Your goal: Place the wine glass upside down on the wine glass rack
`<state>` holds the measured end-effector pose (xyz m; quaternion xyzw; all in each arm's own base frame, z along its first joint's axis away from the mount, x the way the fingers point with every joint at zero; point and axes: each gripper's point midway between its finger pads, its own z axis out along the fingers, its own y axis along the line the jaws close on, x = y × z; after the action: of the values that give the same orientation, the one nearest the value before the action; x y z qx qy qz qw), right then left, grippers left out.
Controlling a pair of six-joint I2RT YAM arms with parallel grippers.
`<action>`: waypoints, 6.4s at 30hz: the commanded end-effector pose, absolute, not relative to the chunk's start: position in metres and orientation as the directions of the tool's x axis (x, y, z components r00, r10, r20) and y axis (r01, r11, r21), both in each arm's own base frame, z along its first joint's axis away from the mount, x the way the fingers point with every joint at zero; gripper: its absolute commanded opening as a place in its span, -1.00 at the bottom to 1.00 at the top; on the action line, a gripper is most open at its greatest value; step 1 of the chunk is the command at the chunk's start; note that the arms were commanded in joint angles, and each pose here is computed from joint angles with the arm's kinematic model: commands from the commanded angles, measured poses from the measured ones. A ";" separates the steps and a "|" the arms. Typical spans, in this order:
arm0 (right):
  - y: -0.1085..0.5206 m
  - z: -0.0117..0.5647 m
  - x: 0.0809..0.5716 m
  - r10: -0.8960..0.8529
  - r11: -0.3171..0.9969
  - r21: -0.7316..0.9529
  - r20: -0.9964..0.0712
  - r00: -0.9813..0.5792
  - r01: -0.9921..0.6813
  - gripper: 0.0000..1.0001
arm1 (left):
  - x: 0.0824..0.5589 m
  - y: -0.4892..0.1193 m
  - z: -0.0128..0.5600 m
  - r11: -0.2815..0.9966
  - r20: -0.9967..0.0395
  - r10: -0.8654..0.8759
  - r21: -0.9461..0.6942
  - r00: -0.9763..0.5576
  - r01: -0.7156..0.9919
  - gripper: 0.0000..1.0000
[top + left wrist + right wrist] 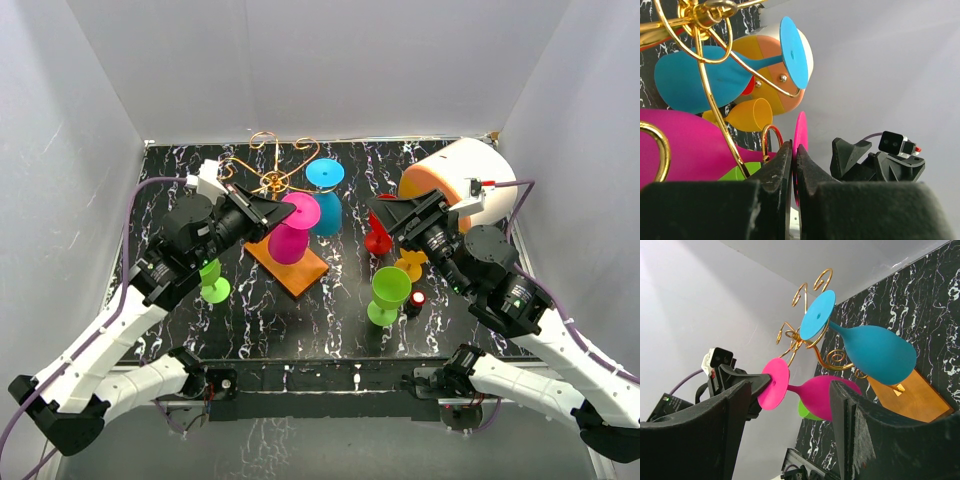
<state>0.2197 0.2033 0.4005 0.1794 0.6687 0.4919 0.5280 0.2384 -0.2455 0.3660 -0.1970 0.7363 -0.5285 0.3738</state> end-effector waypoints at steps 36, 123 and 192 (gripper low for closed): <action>0.201 0.394 0.228 0.767 0.474 0.840 -0.542 -0.344 -0.266 0.23 | 0.260 -0.212 0.385 0.671 -0.652 -0.573 -0.721 -0.497 0.171 -0.17; 0.110 0.477 0.189 0.644 0.704 0.578 -0.764 0.028 -0.413 -1.00 | 0.152 -0.229 0.468 0.322 -0.820 -0.452 -0.518 -0.352 0.793 0.93; 0.338 0.548 0.121 0.726 -0.125 0.296 -0.623 -0.291 -0.947 -1.00 | 0.162 -0.144 0.589 0.149 -0.272 -0.962 -0.441 0.026 0.885 -0.33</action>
<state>0.1343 0.3347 0.5535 -0.1539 0.3421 0.7094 0.5967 0.1789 -0.1647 0.5667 -0.0696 0.3198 -0.6446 0.6910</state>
